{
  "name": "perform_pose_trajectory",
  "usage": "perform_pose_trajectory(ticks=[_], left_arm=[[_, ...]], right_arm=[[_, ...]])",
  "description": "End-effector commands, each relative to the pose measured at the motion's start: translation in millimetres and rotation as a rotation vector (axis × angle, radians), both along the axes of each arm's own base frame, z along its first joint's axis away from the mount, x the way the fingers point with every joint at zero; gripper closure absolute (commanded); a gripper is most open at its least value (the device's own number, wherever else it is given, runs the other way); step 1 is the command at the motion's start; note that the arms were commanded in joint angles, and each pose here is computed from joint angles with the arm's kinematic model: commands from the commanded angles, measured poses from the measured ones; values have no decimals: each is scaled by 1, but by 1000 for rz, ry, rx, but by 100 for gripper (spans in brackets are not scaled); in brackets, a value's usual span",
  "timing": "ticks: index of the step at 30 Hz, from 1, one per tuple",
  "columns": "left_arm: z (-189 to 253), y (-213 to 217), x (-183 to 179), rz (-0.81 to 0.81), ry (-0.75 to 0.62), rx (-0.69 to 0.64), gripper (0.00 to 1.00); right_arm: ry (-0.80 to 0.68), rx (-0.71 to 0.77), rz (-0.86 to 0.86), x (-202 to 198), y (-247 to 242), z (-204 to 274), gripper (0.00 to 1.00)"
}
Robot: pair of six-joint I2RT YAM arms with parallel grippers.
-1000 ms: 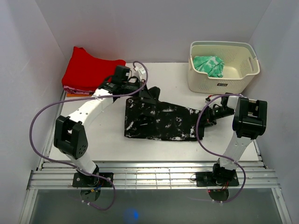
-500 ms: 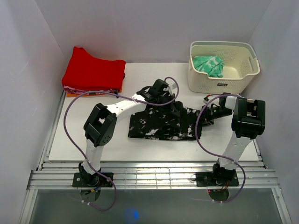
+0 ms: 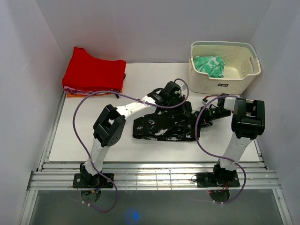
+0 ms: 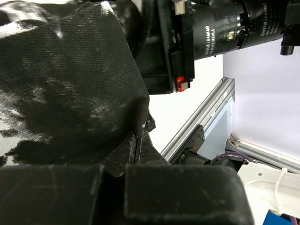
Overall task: Fold and stack the trousers
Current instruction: Fold the trousers
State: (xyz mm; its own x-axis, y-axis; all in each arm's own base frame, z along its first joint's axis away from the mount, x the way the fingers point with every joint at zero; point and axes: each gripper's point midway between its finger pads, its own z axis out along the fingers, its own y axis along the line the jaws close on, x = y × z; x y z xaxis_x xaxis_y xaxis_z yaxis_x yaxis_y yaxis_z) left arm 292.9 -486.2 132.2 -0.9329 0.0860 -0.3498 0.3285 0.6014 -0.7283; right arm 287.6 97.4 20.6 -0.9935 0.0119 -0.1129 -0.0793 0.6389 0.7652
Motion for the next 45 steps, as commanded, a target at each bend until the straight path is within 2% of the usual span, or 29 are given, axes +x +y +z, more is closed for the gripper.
perform_pose_trajectory(ticks=[1, 9, 30, 35, 39, 40, 41, 42, 43, 45], left_arm=[[31, -28, -6, -20, -33, -92, 100], [24, -47, -17, -40, -6, -105, 100], [6, -66, -2, -25, -19, -112, 100], [-21, -61, -6, -30, 12, -71, 100], [-35, -49, -9, -24, 36, -40, 92], [-37, -46, -8, -25, 30, -33, 90], [-38, -42, -8, -27, 30, -28, 80], [-28, -38, -3, -22, 12, -39, 76], [-23, -35, -1, -23, 1, -44, 73], [-15, -23, 10, -15, -31, -41, 61]], right_arm=[[-8, 36, 16, -1, 11, 2, 92], [-6, 39, 16, -2, 13, 3, 92], [-9, 31, 47, -8, 24, 1, 92], [-9, 8, 51, -5, 21, 1, 91], [-31, -63, 52, 4, 10, 3, 76], [-36, -79, 54, 5, 8, 4, 68], [-41, -95, 51, 8, 3, 5, 62], [-53, -122, 57, 11, -3, 10, 50], [-63, -139, 57, 14, -8, 12, 45], [-77, -179, 61, 16, -22, 19, 37]])
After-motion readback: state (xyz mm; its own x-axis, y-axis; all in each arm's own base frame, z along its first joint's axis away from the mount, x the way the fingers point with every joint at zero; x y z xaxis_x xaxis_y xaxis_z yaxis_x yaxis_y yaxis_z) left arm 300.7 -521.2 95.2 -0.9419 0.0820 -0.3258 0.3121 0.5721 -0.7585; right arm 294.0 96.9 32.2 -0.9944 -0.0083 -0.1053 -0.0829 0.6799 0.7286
